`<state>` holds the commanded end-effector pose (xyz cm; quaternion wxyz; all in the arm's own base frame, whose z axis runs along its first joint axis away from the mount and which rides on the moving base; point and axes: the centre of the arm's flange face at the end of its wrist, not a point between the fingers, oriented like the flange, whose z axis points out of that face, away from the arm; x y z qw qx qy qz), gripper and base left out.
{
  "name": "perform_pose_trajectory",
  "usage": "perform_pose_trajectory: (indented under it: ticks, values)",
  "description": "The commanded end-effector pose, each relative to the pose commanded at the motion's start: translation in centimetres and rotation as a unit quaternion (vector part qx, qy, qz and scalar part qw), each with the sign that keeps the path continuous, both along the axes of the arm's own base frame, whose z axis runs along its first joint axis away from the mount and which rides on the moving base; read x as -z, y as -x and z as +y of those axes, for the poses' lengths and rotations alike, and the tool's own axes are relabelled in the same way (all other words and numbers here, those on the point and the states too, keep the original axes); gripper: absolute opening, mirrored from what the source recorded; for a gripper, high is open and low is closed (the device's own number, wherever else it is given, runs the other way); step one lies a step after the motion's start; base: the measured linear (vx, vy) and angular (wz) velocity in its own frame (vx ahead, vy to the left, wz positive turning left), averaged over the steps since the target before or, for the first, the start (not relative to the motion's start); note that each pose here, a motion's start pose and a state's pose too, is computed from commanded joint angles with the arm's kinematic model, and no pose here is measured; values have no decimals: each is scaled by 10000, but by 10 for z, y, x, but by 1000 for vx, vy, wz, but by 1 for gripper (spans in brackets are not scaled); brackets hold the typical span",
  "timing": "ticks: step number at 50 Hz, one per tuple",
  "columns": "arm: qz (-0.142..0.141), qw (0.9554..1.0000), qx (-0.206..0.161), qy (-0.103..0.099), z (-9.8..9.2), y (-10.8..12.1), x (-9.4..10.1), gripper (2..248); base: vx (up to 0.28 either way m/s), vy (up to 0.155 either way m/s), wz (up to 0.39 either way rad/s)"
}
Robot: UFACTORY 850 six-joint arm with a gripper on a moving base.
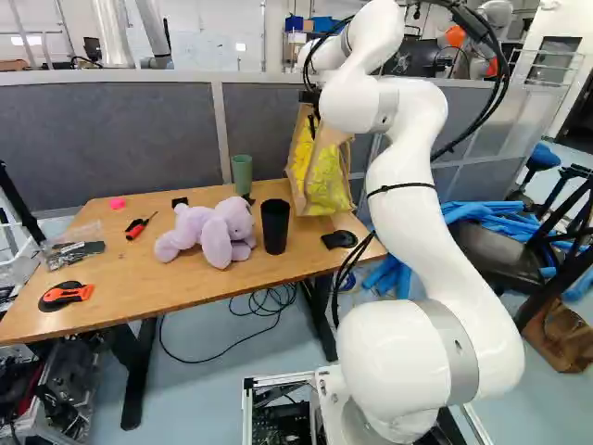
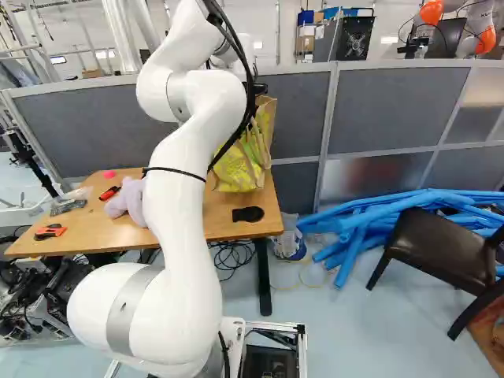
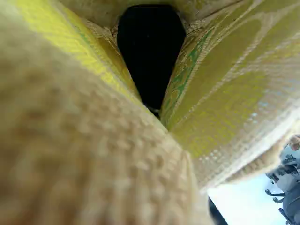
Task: Pick up the bag on the ground and place it on the table
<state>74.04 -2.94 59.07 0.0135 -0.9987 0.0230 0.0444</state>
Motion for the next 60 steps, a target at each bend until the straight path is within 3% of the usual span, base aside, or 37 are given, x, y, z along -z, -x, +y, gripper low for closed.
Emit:
perform_pose_trajectory:
  ticks: [31, 46, 47, 51, 52, 56, 57, 60]
  values:
    - [-177, 9998, -15, 7, 1, -42, 47, 23, 0, 0, 0]
    - [-173, 9998, -16, 7, 1, -44, 52, 23, 0, 0, 0]
    - [-173, 9998, -16, 7, 1, -44, 52, 37, 0, 0, 0]
    - [-173, 9998, -16, 7, 1, -44, 52, 37, 0, 0, 0]
    - [-173, 9998, -16, 7, 1, -44, 52, 70, 0, 0, 0]
    - [-173, 9998, -16, 7, 1, -44, 52, 70, 0, 0, 0]
    - [-173, 9998, -16, 7, 1, -44, 52, 105, 0, 0, 0]
    - [-173, 9998, -16, 7, 1, -44, 52, 105, 0, 0, 0]
